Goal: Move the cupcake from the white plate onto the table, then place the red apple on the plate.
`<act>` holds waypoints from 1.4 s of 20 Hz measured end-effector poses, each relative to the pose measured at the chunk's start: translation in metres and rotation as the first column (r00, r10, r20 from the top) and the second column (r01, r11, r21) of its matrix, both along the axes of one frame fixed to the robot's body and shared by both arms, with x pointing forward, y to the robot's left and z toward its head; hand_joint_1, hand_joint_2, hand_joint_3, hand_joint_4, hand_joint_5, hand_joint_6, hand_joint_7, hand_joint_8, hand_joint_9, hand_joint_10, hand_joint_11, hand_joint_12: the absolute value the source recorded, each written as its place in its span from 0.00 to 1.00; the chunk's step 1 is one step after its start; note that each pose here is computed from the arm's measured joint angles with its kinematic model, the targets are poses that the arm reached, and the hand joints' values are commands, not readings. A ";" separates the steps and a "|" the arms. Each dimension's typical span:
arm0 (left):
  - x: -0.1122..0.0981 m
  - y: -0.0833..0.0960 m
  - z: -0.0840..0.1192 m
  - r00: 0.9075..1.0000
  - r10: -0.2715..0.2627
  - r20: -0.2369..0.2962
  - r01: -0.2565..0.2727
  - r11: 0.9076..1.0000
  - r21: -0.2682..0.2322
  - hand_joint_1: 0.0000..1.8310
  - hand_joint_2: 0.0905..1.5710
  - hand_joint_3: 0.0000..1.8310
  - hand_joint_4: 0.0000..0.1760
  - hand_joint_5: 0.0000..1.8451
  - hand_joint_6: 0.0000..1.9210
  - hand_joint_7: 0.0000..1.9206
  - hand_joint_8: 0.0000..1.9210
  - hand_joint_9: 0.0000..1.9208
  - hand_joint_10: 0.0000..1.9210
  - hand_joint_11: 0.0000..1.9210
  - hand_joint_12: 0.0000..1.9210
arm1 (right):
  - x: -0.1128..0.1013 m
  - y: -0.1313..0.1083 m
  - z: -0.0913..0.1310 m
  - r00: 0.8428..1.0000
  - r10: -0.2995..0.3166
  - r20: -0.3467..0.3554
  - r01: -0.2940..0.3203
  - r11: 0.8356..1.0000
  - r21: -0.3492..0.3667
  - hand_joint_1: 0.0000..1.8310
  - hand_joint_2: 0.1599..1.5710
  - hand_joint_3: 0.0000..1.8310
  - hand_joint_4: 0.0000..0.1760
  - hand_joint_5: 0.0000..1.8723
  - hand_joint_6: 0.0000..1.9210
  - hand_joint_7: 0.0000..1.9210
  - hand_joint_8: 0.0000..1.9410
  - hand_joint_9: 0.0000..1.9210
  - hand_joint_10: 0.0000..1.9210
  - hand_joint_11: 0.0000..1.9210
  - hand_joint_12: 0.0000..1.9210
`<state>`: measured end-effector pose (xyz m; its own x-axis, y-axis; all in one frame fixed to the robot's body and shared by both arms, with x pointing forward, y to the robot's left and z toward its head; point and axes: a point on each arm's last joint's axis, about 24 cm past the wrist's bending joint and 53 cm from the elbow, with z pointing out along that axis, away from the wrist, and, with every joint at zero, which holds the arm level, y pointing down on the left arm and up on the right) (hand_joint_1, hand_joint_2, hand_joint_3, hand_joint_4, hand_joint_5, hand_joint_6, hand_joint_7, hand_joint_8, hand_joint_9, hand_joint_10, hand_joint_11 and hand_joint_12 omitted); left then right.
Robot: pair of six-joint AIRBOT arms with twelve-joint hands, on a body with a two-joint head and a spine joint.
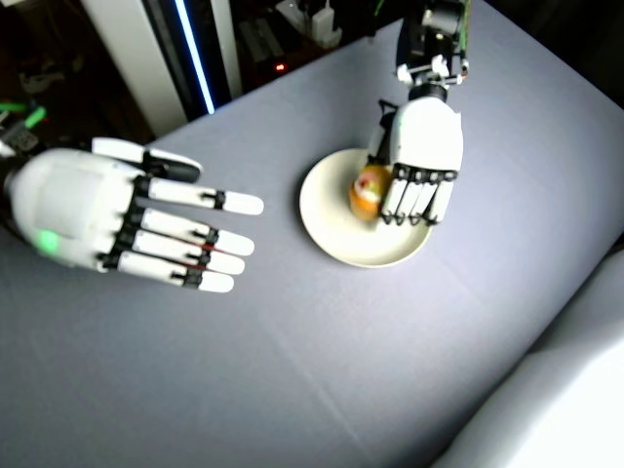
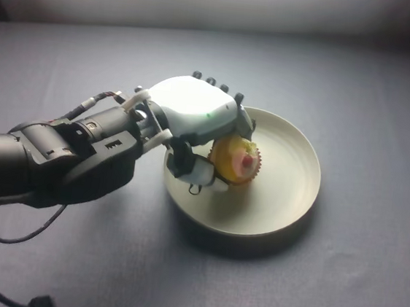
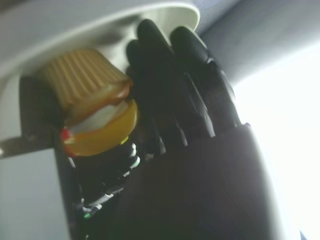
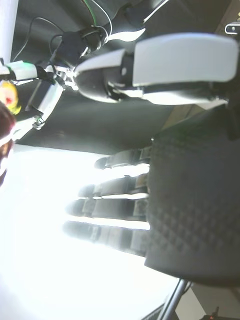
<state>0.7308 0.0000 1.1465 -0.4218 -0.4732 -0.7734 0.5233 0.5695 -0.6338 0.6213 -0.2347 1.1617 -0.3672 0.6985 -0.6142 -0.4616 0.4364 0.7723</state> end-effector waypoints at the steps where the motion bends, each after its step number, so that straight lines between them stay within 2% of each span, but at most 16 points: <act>1: 0.002 0.005 0.004 1.000 0.008 -0.005 -0.008 1.000 -0.020 0.73 0.70 0.00 0.00 0.51 0.49 0.47 0.58 0.45 0.66 0.29 0.80 | 0.000 0.000 0.000 1.000 0.000 0.000 0.000 1.000 0.000 0.35 0.72 0.00 0.79 0.00 0.00 0.09 0.00 0.16 0.01 0.03 0.29; 3: 0.003 0.024 0.026 0.999 0.024 0.028 -0.022 0.998 -0.062 0.68 0.68 0.00 0.02 0.53 0.50 0.56 0.47 0.51 0.45 0.40 0.76 | 0.000 0.000 0.000 1.000 0.001 0.001 -0.001 1.000 0.001 0.34 0.74 0.00 0.74 0.00 0.00 0.09 0.00 0.15 0.00 0.03 0.29; 7: -0.017 0.090 0.092 0.979 0.087 0.184 -0.059 0.987 -0.151 0.75 0.68 0.00 0.00 0.53 0.51 0.52 0.46 0.47 0.61 0.36 0.68 | -0.001 0.002 0.000 1.000 0.003 -0.003 -0.003 1.000 0.005 0.34 0.73 0.00 0.74 0.00 0.00 0.11 0.00 0.17 0.00 0.05 0.27; 8: -0.022 0.103 0.097 0.973 0.100 0.208 -0.070 0.986 -0.150 0.68 0.68 0.00 0.00 0.55 0.50 0.51 0.50 0.45 0.43 0.37 0.68 | -0.002 0.002 0.000 1.000 0.002 -0.004 -0.002 1.000 0.007 0.33 0.73 0.00 0.75 0.00 0.00 0.11 0.00 0.17 0.00 0.05 0.27; 9: -0.029 0.120 0.093 0.970 0.122 0.212 -0.093 0.986 -0.138 0.74 0.68 0.00 0.00 0.55 0.49 0.51 0.49 0.46 0.58 0.38 0.67 | -0.002 0.003 -0.001 1.000 0.004 -0.006 -0.004 1.000 0.006 0.34 0.73 0.00 0.73 0.00 0.00 0.11 0.00 0.18 0.00 0.06 0.27; 10: -0.033 0.132 0.085 0.971 0.137 0.195 -0.115 0.986 -0.120 0.68 0.68 0.00 0.00 0.54 0.49 0.52 0.50 0.46 0.42 0.34 0.65 | -0.002 0.003 -0.001 1.000 0.007 -0.006 -0.006 1.000 0.006 0.34 0.73 0.00 0.74 0.00 0.00 0.11 0.00 0.18 0.00 0.06 0.27; 12: -0.044 0.151 0.053 0.976 0.169 0.137 -0.161 0.985 -0.062 0.74 0.70 0.00 0.00 0.52 0.55 0.49 0.53 0.41 0.65 0.29 0.62 | -0.003 0.002 -0.003 1.000 0.003 -0.012 -0.003 1.000 0.003 0.32 0.73 0.00 0.72 0.00 0.00 0.12 0.00 0.19 0.01 0.08 0.27; 15: -0.062 0.168 0.003 0.980 0.199 0.031 -0.199 0.980 -0.003 0.75 0.69 0.00 0.00 0.50 0.51 0.49 0.55 0.48 0.63 0.35 0.68 | -0.004 0.005 -0.006 1.000 0.008 -0.017 -0.008 1.000 0.008 0.33 0.74 0.00 0.68 0.00 0.00 0.12 0.00 0.19 0.00 0.06 0.26; 18: -0.066 0.182 -0.033 0.967 0.246 -0.066 -0.245 0.969 0.029 0.75 0.66 0.00 0.00 0.52 0.47 0.58 0.38 0.53 0.57 0.38 0.69 | -0.003 0.003 -0.008 1.000 0.004 -0.030 -0.004 1.000 0.011 0.37 0.74 0.00 0.61 0.00 0.00 0.12 0.00 0.19 0.00 0.04 0.32; 19: -0.066 0.185 -0.036 0.965 0.254 -0.068 -0.252 0.967 0.035 0.69 0.67 0.00 0.00 0.51 0.48 0.57 0.45 0.50 0.39 0.36 0.66 | -0.003 0.004 -0.008 0.999 0.006 -0.031 -0.006 1.000 0.013 0.38 0.75 0.00 0.64 0.00 0.00 0.10 0.00 0.18 0.00 0.01 0.36; 20: -0.067 0.186 -0.037 0.964 0.257 -0.067 -0.255 0.966 0.036 0.70 0.61 0.00 0.00 0.46 0.18 0.49 0.20 0.49 0.28 0.32 0.59 | -0.003 0.005 -0.008 0.999 0.012 -0.032 -0.011 1.000 0.013 0.39 0.74 0.00 0.67 0.00 0.00 0.09 0.00 0.17 0.00 0.00 0.38; 21: -0.068 0.187 -0.039 0.963 0.262 -0.068 -0.260 0.965 0.039 0.65 0.60 0.00 0.00 0.38 0.04 0.41 0.06 0.43 0.15 0.24 0.51 | -0.003 0.005 -0.009 0.999 0.016 -0.034 -0.016 1.000 0.008 0.41 0.71 0.00 0.64 0.01 0.00 0.08 0.00 0.15 0.00 0.00 0.35; 23: -0.072 0.187 -0.043 0.961 0.264 -0.080 -0.262 0.964 0.044 0.59 0.57 0.00 0.02 0.28 0.00 0.30 0.00 0.38 0.02 0.23 0.40 | -0.001 0.003 -0.011 0.999 0.006 -0.039 -0.006 1.000 0.002 0.47 0.59 0.00 0.58 0.03 0.00 0.09 0.00 0.11 0.00 0.00 0.29; 25: -0.074 0.186 -0.039 0.964 0.259 -0.058 -0.256 0.965 0.057 0.54 0.57 0.00 0.48 0.20 0.00 0.22 0.00 0.28 0.00 0.13 0.39 | -0.001 0.002 -0.013 0.999 0.010 -0.047 -0.011 1.000 -0.023 0.49 0.49 0.00 0.73 0.02 0.00 0.07 0.00 0.08 0.00 0.00 0.23; 27: -0.073 0.190 -0.035 0.962 0.268 -0.048 -0.266 0.963 0.053 0.53 0.56 0.00 0.61 0.19 0.00 0.22 0.00 0.27 0.00 0.10 0.46 | 0.000 0.000 -0.014 0.998 0.008 -0.057 -0.010 0.999 -0.046 0.49 0.44 0.00 0.89 0.01 0.00 0.05 0.00 0.05 0.00 0.00 0.16; 28: -0.074 0.193 -0.033 0.960 0.275 -0.046 -0.273 0.961 0.049 0.53 0.56 0.00 0.59 0.19 0.00 0.21 0.00 0.27 0.00 0.10 0.48 | 0.001 -0.002 -0.015 0.998 0.005 -0.061 -0.008 0.998 -0.057 0.49 0.42 0.00 0.71 0.01 0.00 0.05 0.00 0.05 0.00 0.00 0.17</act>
